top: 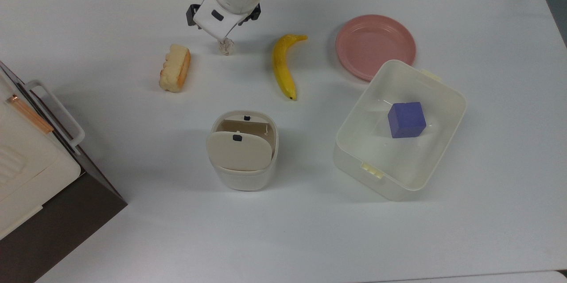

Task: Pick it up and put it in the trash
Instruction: 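Lower the gripper and close it on the small white item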

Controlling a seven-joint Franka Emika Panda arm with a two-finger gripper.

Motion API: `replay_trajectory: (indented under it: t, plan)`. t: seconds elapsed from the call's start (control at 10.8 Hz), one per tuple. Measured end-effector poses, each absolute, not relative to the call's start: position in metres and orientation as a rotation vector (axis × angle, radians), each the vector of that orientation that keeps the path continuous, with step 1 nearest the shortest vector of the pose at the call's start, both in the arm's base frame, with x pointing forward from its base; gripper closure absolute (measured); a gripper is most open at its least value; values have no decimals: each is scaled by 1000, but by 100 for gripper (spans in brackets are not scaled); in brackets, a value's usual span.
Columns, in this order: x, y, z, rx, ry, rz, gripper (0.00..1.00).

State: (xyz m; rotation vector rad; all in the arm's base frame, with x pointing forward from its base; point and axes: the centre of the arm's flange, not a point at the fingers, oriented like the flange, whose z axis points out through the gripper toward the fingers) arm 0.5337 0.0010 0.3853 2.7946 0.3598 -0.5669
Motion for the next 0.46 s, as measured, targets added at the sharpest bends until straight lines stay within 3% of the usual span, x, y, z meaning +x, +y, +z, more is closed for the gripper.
replay_trajectory:
  t: [0.46]
  plan:
    - [524, 0, 304, 2680, 374, -589, 3]
